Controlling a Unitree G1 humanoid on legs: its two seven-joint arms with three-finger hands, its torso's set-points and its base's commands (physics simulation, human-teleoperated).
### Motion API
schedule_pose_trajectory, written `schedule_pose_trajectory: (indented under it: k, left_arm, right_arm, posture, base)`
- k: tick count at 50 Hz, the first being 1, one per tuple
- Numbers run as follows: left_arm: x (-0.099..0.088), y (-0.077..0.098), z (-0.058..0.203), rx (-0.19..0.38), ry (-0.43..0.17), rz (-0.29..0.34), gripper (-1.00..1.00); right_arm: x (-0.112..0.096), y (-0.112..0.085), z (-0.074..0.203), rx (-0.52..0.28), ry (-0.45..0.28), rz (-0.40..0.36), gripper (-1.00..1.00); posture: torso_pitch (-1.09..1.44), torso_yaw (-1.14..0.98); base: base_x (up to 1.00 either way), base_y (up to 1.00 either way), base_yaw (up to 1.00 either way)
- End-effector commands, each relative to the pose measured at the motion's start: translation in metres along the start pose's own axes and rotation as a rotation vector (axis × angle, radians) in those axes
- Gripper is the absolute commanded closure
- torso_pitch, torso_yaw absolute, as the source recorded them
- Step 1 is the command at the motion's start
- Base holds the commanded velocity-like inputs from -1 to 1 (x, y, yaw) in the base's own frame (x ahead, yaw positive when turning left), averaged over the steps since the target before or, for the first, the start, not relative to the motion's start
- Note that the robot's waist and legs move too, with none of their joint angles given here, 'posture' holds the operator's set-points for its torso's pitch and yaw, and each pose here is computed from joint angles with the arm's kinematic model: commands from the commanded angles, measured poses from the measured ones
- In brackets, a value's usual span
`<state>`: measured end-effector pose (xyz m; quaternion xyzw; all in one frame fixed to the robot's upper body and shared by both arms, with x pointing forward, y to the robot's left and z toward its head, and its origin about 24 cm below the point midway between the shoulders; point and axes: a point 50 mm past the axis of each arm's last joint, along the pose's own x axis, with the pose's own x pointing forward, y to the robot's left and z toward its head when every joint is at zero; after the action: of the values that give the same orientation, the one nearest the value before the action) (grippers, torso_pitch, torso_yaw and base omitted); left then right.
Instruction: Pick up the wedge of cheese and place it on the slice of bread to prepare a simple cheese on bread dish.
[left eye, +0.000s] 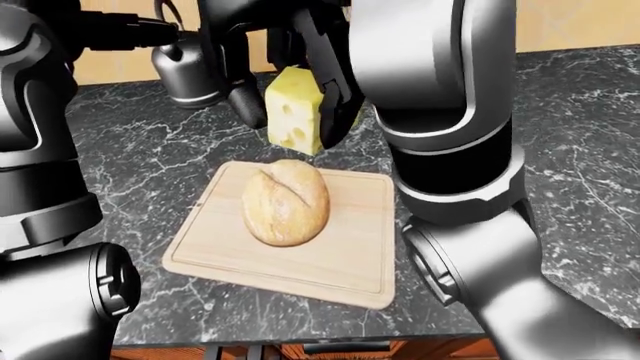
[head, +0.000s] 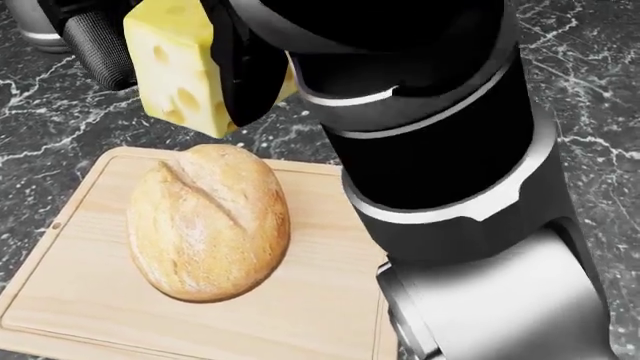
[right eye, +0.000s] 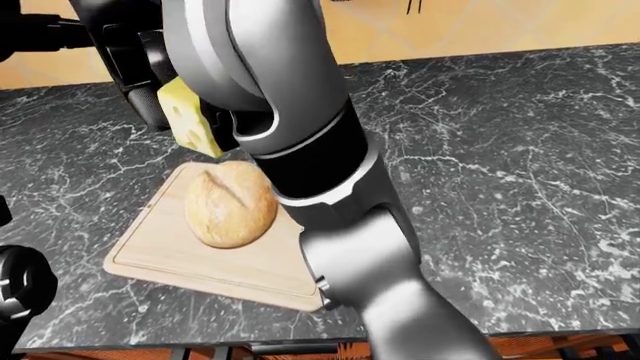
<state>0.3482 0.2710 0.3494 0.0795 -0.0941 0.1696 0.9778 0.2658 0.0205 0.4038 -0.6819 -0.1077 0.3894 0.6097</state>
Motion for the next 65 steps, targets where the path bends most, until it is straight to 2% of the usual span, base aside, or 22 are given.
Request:
schedule_pose_trajectory:
  k: [1, 5, 15, 19, 39, 52, 65]
  left_arm:
    - [-0.005, 0.006, 0.023, -0.010, -0.100, 0.022, -1.00]
    - [-0.005, 0.005, 0.023, -0.010, -0.099, 0.020, -1.00]
    - [-0.003, 0.005, 0.016, -0.012, -0.091, 0.020, -1.00]
    - [-0.001, 0.008, 0.015, -0.016, -0.088, 0.027, -1.00]
    - [0.005, 0.032, 0.005, 0.001, -0.065, 0.085, -1.00]
    - [0.004, 0.034, 0.002, -0.006, -0.061, 0.088, -1.00]
    - [0.005, 0.030, 0.004, -0.002, -0.063, 0.083, -1.00]
  right_arm:
    - [-0.010, -0.009, 0.005, -0.029, -0.003, -0.086, 1.00]
    - [-0.001, -0.008, 0.004, -0.031, -0.011, -0.093, 1.00]
    - [0.010, -0.026, 0.010, -0.022, -0.048, -0.133, 1.00]
    - [0.013, -0.032, 0.012, -0.022, -0.059, -0.141, 1.00]
    - [0.023, -0.037, 0.014, -0.025, -0.075, -0.155, 1.00]
    - [0.038, -0.043, 0.010, 0.001, -0.041, -0.169, 1.00]
    - [0.060, -0.030, -0.009, 0.029, -0.012, -0.149, 1.00]
  posture:
    - [0.00, 0.00]
    - [0.00, 0.00]
    - [0.00, 0.00]
    - [0.00, 0.00]
    - [0.00, 0.00]
    - [0.00, 0.00]
    - [0.00, 0.00]
  base:
    - [0.00, 0.00, 0.00]
    - [0.00, 0.00, 0.00]
    - [0.00, 0.00, 0.00]
    - [0.00, 0.00, 0.00]
    - [0.00, 0.00, 0.00]
    - [0.00, 0.00, 0.00]
    - [0.00, 0.00, 0.00]
